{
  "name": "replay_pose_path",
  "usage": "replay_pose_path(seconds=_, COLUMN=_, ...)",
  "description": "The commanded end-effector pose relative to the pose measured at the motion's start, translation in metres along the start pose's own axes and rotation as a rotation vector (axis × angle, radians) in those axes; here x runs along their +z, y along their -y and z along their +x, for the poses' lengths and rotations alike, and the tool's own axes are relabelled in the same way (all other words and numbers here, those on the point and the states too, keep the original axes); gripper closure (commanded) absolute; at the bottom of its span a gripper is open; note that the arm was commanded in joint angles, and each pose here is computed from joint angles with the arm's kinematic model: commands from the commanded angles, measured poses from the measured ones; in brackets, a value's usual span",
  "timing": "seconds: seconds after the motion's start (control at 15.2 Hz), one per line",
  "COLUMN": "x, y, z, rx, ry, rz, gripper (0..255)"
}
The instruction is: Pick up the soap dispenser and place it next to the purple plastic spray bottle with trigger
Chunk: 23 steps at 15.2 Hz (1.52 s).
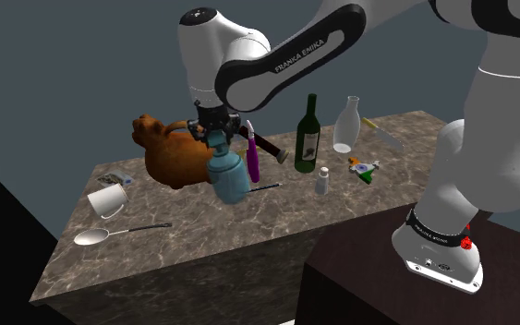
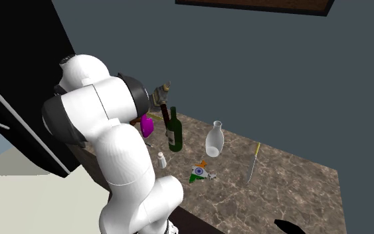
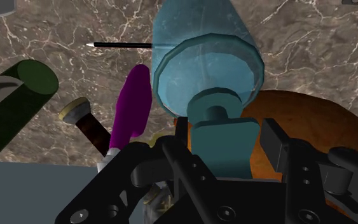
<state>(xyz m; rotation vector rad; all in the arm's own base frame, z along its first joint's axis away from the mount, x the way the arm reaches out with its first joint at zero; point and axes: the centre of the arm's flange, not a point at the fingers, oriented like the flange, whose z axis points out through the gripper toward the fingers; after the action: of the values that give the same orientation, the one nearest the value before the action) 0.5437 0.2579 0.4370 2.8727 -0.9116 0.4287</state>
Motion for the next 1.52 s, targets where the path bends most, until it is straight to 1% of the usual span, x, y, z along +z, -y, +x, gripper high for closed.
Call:
replay_pose_path(seconds=0.0, x=0.010, y=-0.001, z=-0.003, rx=0.000, ry=-0.001, rz=0.001, gripper=255)
replay_pose_path(seconds=0.26, x=0.033, y=-0.001, z=-0.010, rx=0.000, ry=-0.001, rz=0.001, gripper=255)
replay_pose_path(seconds=0.79, x=0.033, y=-0.001, z=-0.010, rx=0.000, ry=-0.001, rz=0.001, gripper=255)
replay_pose_path(seconds=0.86, x=0.033, y=-0.001, z=-0.010, rx=0.000, ry=-0.001, rz=0.001, gripper=0)
replay_pose_path(seconds=1.19, x=0.033, y=-0.001, z=-0.010, rx=0.000, ry=-0.001, rz=0.001, gripper=0)
replay_pose_path(seconds=1.45, x=-0.017, y=-0.001, z=-0.010, rx=0.000, ry=-0.001, rz=0.001, gripper=0)
